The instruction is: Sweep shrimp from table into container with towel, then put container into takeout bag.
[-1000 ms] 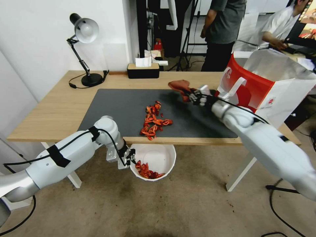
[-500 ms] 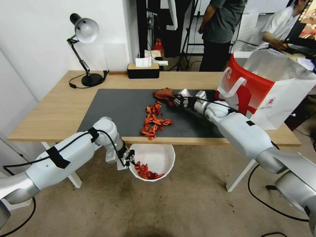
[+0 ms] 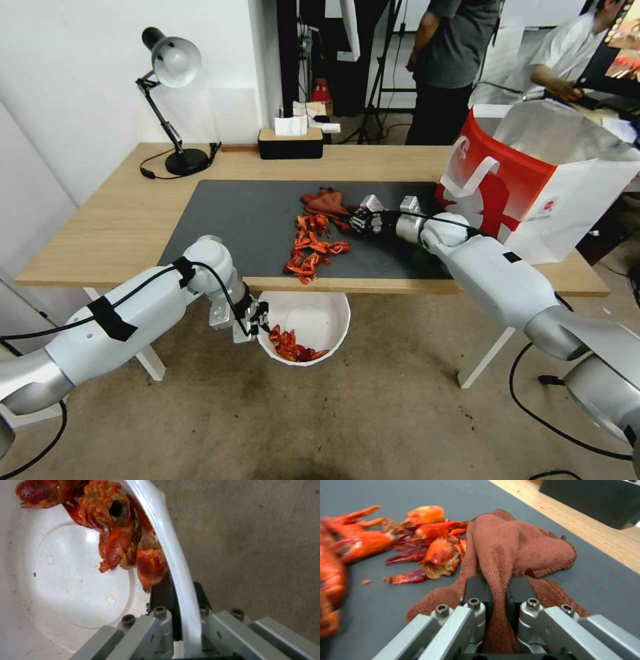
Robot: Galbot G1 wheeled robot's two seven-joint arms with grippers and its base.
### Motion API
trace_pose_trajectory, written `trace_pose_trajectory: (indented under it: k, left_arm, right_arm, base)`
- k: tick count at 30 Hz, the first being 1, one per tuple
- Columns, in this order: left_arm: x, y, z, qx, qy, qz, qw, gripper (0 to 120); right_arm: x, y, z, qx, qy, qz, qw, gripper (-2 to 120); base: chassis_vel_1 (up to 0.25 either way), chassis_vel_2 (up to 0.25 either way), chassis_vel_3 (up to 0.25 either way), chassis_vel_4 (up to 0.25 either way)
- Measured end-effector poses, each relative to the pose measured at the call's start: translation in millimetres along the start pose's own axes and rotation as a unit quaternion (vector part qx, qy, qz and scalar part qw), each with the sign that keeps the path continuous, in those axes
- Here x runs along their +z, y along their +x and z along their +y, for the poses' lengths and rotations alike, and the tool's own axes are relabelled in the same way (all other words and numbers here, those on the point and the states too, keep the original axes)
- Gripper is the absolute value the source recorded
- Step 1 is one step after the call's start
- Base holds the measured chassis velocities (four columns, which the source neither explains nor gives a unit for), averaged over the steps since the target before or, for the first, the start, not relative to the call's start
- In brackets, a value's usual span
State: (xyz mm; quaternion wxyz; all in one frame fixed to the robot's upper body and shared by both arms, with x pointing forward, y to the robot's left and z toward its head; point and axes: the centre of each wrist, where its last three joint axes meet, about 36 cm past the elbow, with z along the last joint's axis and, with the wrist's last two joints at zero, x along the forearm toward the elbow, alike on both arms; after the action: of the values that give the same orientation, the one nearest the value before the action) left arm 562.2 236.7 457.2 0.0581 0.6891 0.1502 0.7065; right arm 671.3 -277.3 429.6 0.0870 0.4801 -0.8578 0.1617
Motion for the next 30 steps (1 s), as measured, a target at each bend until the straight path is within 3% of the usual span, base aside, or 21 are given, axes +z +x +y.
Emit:
trace_pose_trajectory:
  k: [14,30]
  left_arm:
    - [-1.3,1.4,-5.2,0.0,0.004,0.001,1.0,0]
    - [1.0,2.7,-4.4,-0.001,0.005,0.003,1.0,0]
  right_arm:
    - [4.7,17.3,7.5,-0.04,0.01,-0.002,0.999,5]
    - [8.6,39.6,41.0,-0.071,0.02,-0.012,0.997,5]
  base:
    - [0.0,0.0,0.0,0.0]
    - [0.0,0.0,0.0,0.0]
